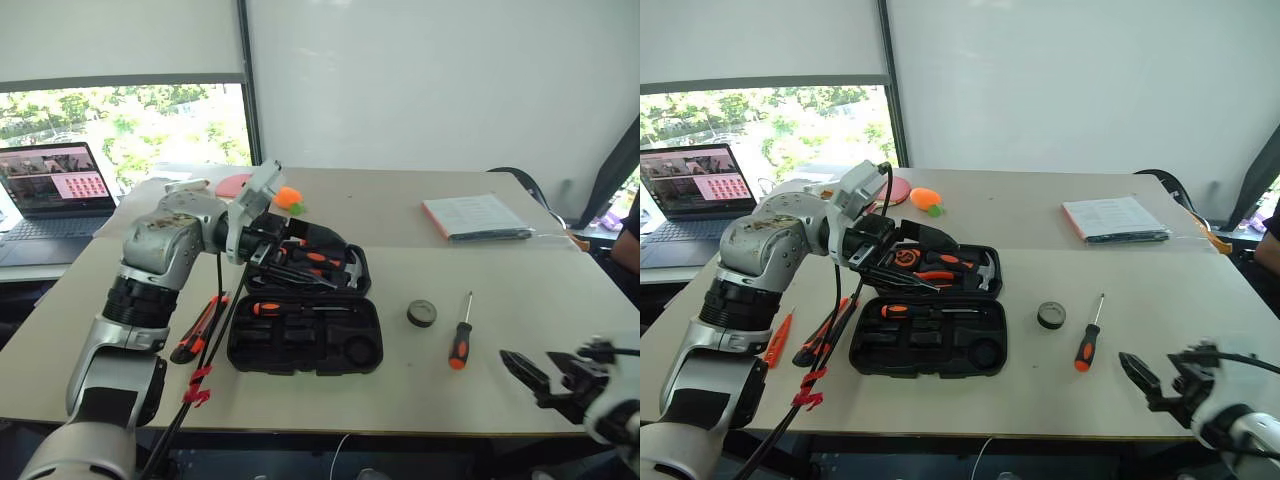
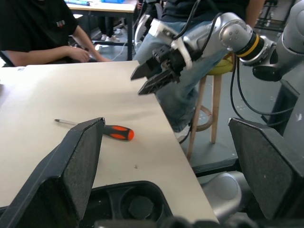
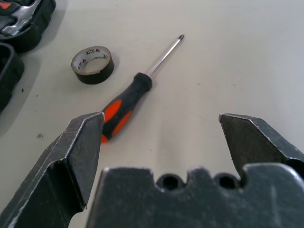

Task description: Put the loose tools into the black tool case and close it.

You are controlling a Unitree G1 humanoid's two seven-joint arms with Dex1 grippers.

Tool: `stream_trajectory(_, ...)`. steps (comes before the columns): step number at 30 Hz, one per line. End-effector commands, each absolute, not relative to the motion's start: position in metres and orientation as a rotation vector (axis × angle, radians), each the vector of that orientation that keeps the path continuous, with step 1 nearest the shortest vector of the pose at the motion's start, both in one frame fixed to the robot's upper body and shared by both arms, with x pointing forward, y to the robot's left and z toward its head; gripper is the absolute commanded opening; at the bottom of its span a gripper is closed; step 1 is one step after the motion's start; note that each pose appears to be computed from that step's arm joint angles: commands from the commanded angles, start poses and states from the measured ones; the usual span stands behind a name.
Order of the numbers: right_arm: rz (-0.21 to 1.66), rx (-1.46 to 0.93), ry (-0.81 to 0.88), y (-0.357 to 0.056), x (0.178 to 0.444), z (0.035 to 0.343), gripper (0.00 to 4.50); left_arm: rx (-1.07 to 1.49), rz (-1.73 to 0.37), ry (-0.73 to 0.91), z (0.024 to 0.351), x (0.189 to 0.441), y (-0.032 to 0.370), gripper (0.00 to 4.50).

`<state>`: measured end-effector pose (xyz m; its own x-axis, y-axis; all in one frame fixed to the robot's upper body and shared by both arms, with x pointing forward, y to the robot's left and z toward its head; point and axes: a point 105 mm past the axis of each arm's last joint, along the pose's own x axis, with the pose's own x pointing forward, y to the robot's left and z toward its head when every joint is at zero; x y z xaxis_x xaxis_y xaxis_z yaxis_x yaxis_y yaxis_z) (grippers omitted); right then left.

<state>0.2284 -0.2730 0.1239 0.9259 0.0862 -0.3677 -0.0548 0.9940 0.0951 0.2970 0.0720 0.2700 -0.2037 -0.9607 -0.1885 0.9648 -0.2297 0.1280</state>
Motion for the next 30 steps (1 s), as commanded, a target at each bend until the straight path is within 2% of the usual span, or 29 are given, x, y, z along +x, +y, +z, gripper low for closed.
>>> stream_trajectory(1, 0.061, 0.098, 0.376, -0.263, 0.246, 0.12, 4.5, 0.319, -1.785, -0.028, 0.278, 0.289, 0.074, 4.47)
stream_trajectory(4, 0.046, 0.168, 0.339, -0.254, 0.263, 0.12, 4.5, 0.324, -1.763, -0.032, 0.278, 0.291, 0.073, 4.47)
stream_trajectory(8, -0.033, 0.196, 0.382, -0.251, 0.28, 0.106, 4.5, 0.355, -1.744, -0.033, 0.278, 0.293, 0.073, 4.47)
stream_trajectory(16, -0.039, 0.148, 0.477, -0.241, 0.284, 0.084, 4.5, 0.382, -1.73, -0.03, 0.28, 0.295, 0.075, 4.47)
stream_trajectory(17, -0.04, 0.14, 0.482, -0.24, 0.283, 0.082, 4.0, 0.385, -1.729, -0.029, 0.28, 0.295, 0.076, 4.5)
stream_trajectory(19, -0.073, 0.099, 0.504, -0.245, 0.279, 0.076, 3.49, 0.387, -1.73, -0.027, 0.279, 0.295, 0.076, 4.5)
stream_trajectory(23, -0.196, 0.127, 0.506, -0.262, 0.271, 0.073, 2.05, 0.391, -1.731, -0.028, 0.278, 0.296, 0.075, 4.5)
stream_trajectory(26, -0.221, 0.141, 0.485, -0.265, 0.265, 0.078, 1.09, 0.392, -1.733, -0.028, 0.278, 0.297, 0.075, 4.5)
stream_trajectory(30, -0.317, 0.181, 0.448, -0.284, 0.255, 0.086, 1.05, 0.39, -1.734, -0.028, 0.277, 0.298, 0.075, 4.5)
